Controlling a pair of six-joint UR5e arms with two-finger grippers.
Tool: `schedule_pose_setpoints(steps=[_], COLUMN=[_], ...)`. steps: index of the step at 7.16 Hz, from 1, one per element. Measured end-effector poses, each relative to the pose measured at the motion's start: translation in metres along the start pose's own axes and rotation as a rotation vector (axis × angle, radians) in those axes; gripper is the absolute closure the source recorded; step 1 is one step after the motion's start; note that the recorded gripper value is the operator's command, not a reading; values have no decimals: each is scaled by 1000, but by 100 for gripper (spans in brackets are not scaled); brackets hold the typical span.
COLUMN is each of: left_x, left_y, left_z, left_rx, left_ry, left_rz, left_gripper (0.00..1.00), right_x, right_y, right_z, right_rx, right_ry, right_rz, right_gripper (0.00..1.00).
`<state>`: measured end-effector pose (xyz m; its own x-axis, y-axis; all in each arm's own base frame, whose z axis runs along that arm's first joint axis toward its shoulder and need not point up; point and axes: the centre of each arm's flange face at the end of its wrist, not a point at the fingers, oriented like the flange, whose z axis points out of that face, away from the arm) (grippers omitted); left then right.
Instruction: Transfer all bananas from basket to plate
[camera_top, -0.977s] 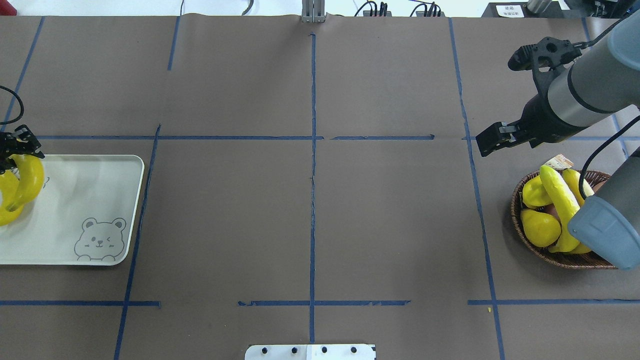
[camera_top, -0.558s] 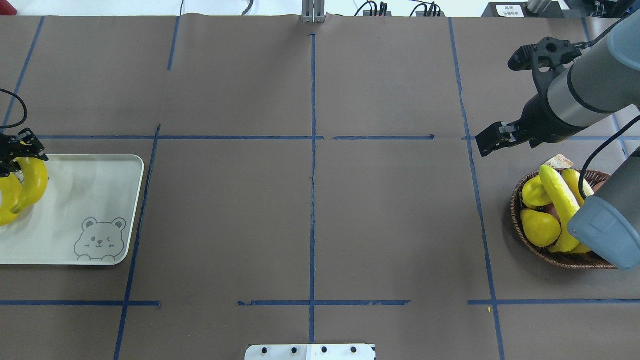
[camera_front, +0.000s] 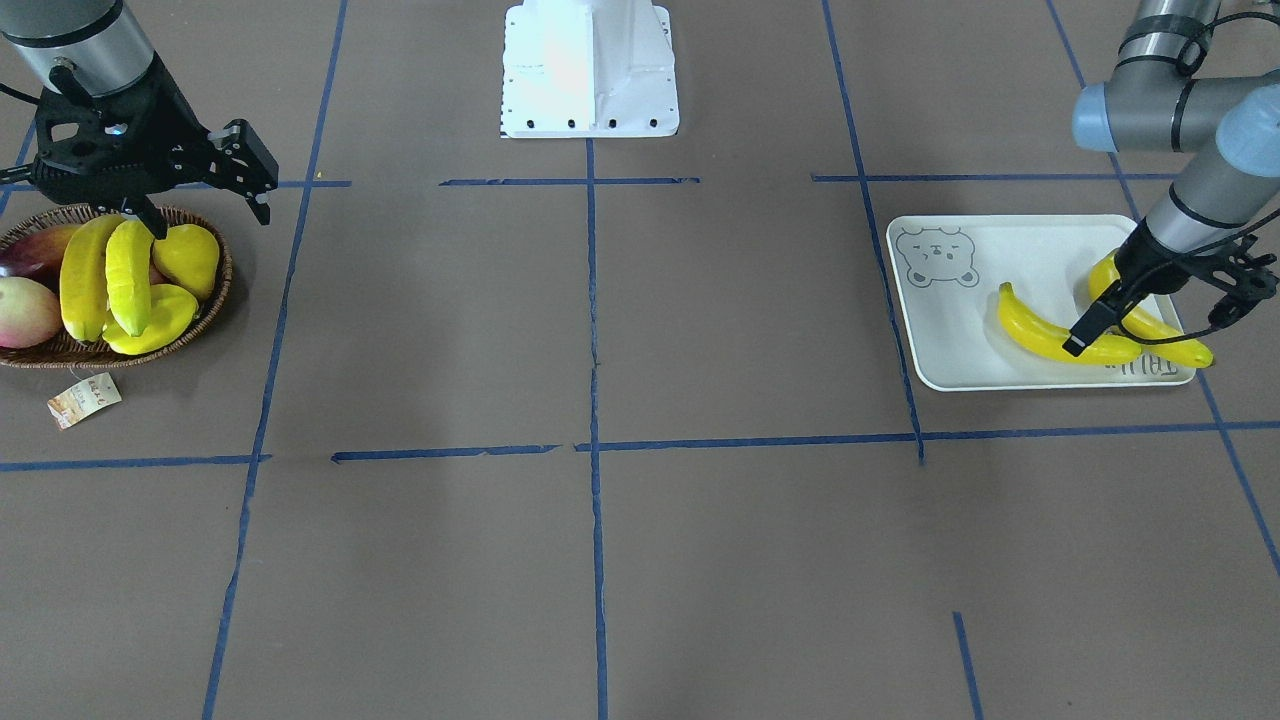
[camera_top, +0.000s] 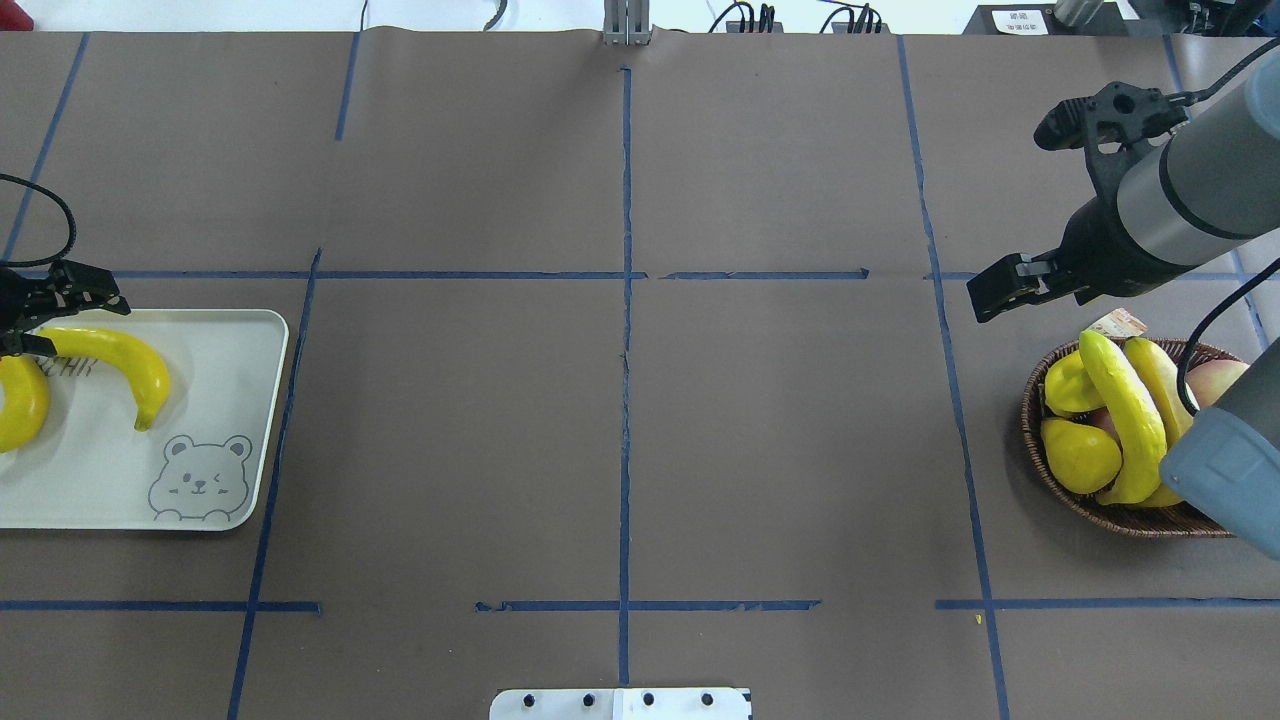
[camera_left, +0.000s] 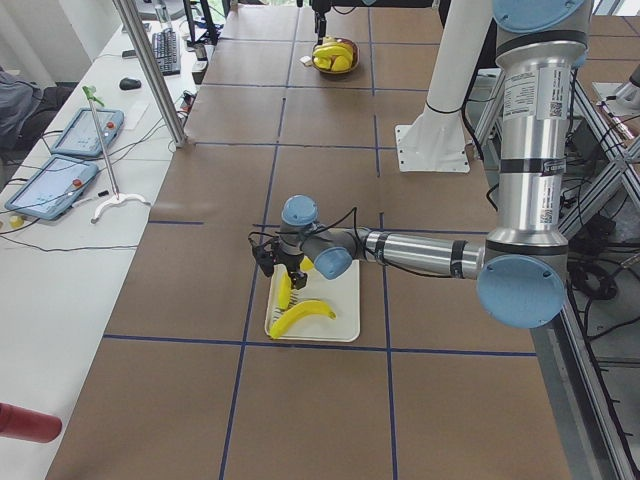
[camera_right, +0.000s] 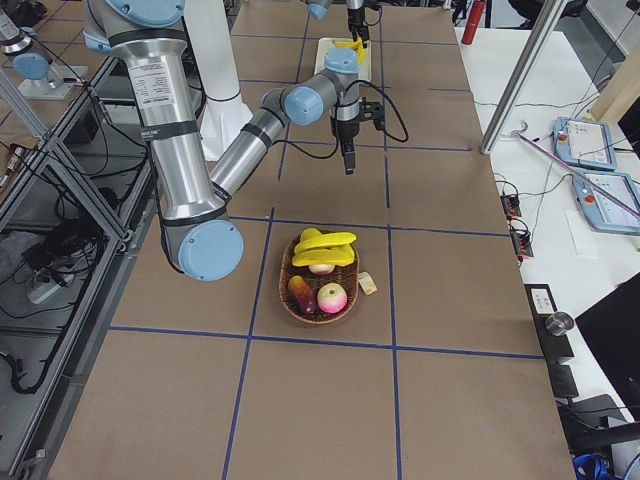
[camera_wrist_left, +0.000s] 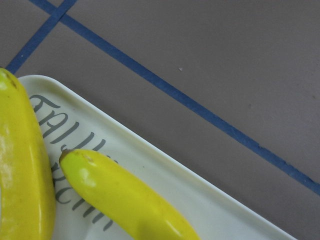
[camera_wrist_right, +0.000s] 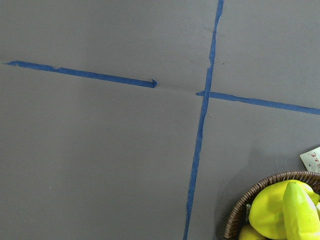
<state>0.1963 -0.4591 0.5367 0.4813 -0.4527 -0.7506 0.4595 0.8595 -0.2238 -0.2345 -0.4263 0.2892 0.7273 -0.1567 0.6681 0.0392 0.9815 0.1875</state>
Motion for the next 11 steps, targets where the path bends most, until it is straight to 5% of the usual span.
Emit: schedule_pose_setpoints(steps=[4, 7, 11], left_x=[131, 163, 163], left_y=[48, 77, 82], left_z=[-55, -48, -42], left_rx=[-18, -63, -74], left_ry=[230, 263, 255], left_rz=[148, 189, 193], left_gripper=[0, 0, 0], right_x=[60, 115, 167], right_y=[48, 79, 118], right_z=[26, 61, 86], right_rx=[26, 40, 71], right_ry=[-23, -3, -39], right_rz=[-15, 8, 58], right_gripper=[0, 18, 18])
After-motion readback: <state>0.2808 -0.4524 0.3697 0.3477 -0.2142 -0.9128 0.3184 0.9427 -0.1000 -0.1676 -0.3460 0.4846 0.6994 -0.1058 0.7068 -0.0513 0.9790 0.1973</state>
